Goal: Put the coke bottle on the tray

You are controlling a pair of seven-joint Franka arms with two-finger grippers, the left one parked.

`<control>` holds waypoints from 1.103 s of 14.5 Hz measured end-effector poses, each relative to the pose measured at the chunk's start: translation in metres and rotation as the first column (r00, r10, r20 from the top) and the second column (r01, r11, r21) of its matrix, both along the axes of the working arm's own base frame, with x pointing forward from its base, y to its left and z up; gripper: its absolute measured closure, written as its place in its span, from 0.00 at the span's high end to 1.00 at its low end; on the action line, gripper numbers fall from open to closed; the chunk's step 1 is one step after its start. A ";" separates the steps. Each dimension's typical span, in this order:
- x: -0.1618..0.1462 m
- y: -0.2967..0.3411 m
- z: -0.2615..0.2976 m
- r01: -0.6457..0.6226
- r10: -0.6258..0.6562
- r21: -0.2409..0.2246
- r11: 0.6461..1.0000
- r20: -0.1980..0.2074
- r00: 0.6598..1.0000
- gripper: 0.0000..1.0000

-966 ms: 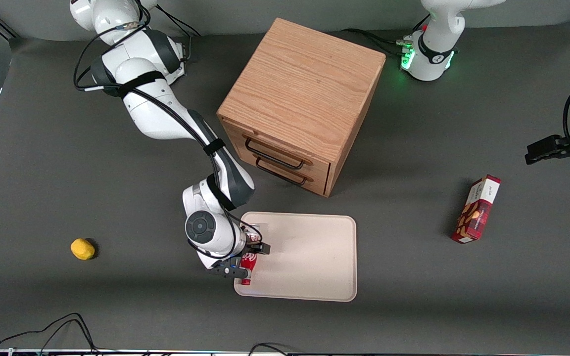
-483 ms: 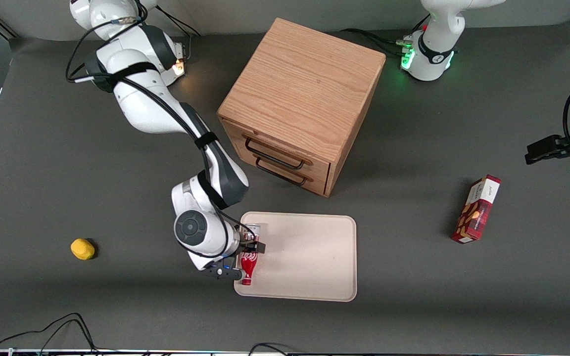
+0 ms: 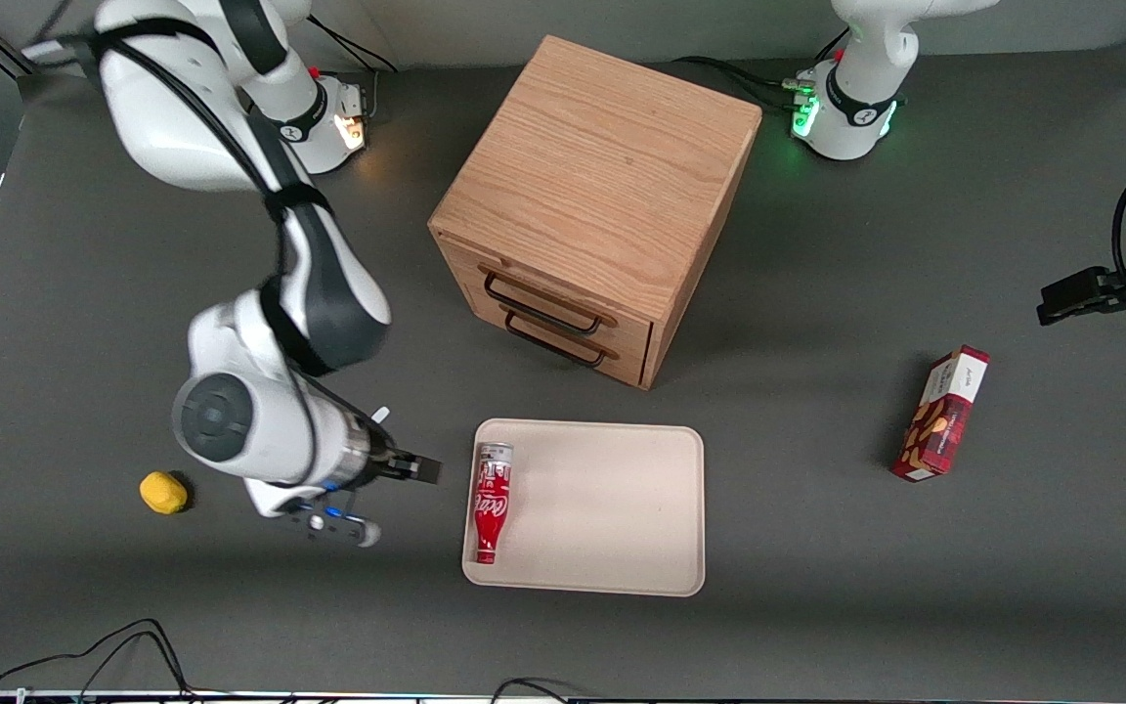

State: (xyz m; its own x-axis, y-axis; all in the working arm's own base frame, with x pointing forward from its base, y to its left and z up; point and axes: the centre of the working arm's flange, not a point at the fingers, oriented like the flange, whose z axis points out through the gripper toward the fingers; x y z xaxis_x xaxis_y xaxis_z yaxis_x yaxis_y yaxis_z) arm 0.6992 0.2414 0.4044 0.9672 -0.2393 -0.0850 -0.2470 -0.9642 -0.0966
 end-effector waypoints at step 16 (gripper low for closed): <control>-0.165 -0.193 0.187 -0.159 0.156 -0.095 0.983 -0.042 0.987 1.00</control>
State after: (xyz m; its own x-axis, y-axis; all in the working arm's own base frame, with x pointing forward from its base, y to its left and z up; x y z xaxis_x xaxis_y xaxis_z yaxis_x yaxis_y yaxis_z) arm 0.5347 0.0488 0.5916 0.9904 -0.0930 -0.1021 -0.0930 -0.9957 0.0054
